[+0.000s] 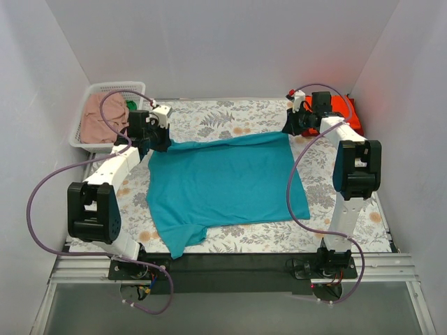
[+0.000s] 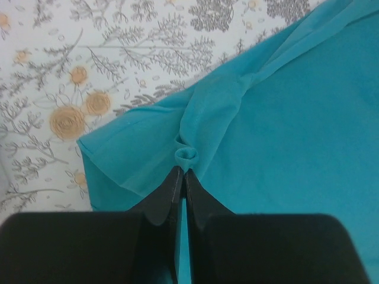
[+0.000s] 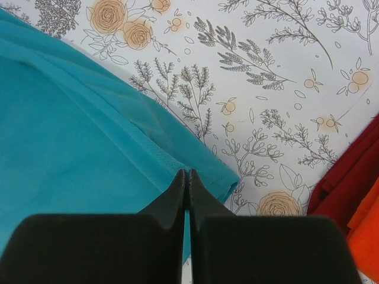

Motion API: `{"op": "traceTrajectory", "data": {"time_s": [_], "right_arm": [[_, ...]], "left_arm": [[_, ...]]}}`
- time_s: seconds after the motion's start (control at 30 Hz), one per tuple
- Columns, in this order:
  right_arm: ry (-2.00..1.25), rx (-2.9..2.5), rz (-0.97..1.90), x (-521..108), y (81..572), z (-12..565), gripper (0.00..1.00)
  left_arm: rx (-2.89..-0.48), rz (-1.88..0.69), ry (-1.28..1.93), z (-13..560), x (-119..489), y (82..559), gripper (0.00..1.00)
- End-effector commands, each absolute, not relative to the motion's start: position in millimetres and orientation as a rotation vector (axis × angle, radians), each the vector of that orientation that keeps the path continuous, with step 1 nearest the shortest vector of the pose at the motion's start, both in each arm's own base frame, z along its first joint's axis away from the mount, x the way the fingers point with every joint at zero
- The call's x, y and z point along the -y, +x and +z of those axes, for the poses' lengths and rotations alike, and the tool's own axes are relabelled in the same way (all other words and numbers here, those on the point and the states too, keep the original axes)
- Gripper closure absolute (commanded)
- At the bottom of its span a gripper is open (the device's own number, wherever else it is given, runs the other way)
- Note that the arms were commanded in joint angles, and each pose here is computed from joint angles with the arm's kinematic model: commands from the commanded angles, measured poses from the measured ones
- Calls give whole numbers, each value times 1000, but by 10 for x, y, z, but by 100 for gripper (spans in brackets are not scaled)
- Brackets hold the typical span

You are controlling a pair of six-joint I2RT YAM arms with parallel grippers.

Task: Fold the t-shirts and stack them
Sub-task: Fold the tshirt

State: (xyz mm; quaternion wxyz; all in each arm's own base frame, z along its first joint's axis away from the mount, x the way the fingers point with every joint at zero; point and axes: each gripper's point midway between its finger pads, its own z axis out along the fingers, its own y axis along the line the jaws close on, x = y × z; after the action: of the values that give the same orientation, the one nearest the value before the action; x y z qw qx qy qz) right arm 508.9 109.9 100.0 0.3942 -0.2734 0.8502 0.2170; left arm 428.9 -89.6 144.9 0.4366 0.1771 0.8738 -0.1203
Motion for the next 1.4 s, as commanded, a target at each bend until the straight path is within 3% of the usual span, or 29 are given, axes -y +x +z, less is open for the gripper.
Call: {"op": "traceTrajectory", "data": {"time_s": [0.0, 0.6, 1.37], "right_arm": [[-725, -2073, 528, -1069, 5071, 1328, 99], [-799, -2128, 525, -1009, 4765, 1104, 99], [-901, -2219, 506, -899, 4383, 708, 99]], "left_arm": [[-2150, -302, 450, 1649, 893, 4060, 100], [-2320, -280, 454, 1136, 855, 3462, 100], [-2389, -243, 559, 932, 792, 3366, 100]]}}
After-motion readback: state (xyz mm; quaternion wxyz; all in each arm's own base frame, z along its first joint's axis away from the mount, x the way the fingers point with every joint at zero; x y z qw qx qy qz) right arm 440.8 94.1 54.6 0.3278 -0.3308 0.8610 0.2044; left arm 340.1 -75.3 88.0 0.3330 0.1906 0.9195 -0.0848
